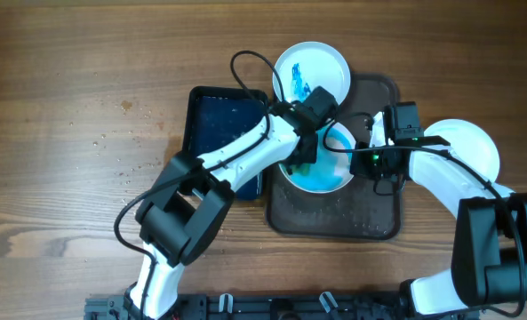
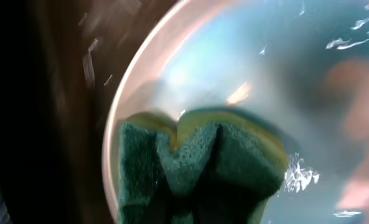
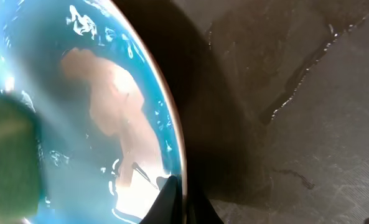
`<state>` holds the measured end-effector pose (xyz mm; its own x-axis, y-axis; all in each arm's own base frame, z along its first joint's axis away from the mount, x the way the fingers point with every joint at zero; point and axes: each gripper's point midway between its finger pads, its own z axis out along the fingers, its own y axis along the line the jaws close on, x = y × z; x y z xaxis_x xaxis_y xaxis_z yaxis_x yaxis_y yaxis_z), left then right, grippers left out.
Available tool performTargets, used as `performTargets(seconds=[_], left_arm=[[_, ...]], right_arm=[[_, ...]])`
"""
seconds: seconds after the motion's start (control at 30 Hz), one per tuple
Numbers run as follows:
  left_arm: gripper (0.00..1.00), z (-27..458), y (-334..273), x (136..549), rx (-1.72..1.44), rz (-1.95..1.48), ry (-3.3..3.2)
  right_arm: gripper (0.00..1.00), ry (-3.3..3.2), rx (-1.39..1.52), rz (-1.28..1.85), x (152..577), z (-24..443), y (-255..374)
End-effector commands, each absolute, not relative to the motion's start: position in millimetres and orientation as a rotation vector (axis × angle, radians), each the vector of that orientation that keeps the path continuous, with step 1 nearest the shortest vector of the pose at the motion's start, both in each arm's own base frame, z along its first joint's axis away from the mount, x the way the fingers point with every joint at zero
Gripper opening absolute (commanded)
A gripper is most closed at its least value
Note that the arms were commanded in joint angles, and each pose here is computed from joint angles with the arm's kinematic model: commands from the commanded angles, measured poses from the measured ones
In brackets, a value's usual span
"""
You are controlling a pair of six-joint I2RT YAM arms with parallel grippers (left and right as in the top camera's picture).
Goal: Clean dirty plates on tray and stack at the side
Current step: 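Scrub the plate with the sponge while right gripper holds the rim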
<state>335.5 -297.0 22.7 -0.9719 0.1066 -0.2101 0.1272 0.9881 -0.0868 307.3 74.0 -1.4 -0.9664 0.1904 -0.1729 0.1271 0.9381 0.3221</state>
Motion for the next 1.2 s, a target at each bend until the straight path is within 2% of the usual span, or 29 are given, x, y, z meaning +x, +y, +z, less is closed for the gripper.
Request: performTargets(seconds=[0.0, 0.17, 0.37, 0.43, 0.57, 0.67, 0.77, 0.87, 1.03, 1.17], left_arm=[[0.04, 36, -342, 339, 0.189, -0.516, 2.896], [0.04, 28, -377, 347, 0.250, -0.625, 2.805], [0.04, -3, -369, 348, 0.249, -0.555, 2.851], [0.04, -11, -345, 355, 0.202, -0.389, 2.858], [0.04, -10, -261, 383, 0.089, 0.188, 2.739], [0.04, -4, -227, 390, 0.059, 0.351, 2.722], [0.04, -2, -229, 381, 0.078, 0.269, 2.817], [0.04, 16, -255, 362, 0.190, -0.005, 2.929], [0.04, 78, -291, 343, 0.285, -0.408, 2.914], [0.04, 138, -275, 341, 0.245, -0.504, 2.828]], right_arm=[[0.04, 2.970, 0.170, 0.320, 290, -21, 69], [0.04, 2.976, 0.118, 0.325, 288, -21, 79], [0.04, 2.977, 0.118, 0.324, 288, -21, 80], [0.04, 2.977, 0.120, 0.325, 288, -21, 80], [0.04, 2.977, 0.121, 0.324, 287, -21, 80], [0.04, 2.978, 0.134, 0.318, 288, -21, 79], [0.04, 2.969, 0.222, 0.275, 290, -22, 73], [0.04, 2.952, 0.240, 0.282, 294, -21, 74], [0.04, 2.959, 0.239, 0.269, 292, -21, 72], [0.04, 2.965, 0.238, 0.267, 291, -22, 72]])
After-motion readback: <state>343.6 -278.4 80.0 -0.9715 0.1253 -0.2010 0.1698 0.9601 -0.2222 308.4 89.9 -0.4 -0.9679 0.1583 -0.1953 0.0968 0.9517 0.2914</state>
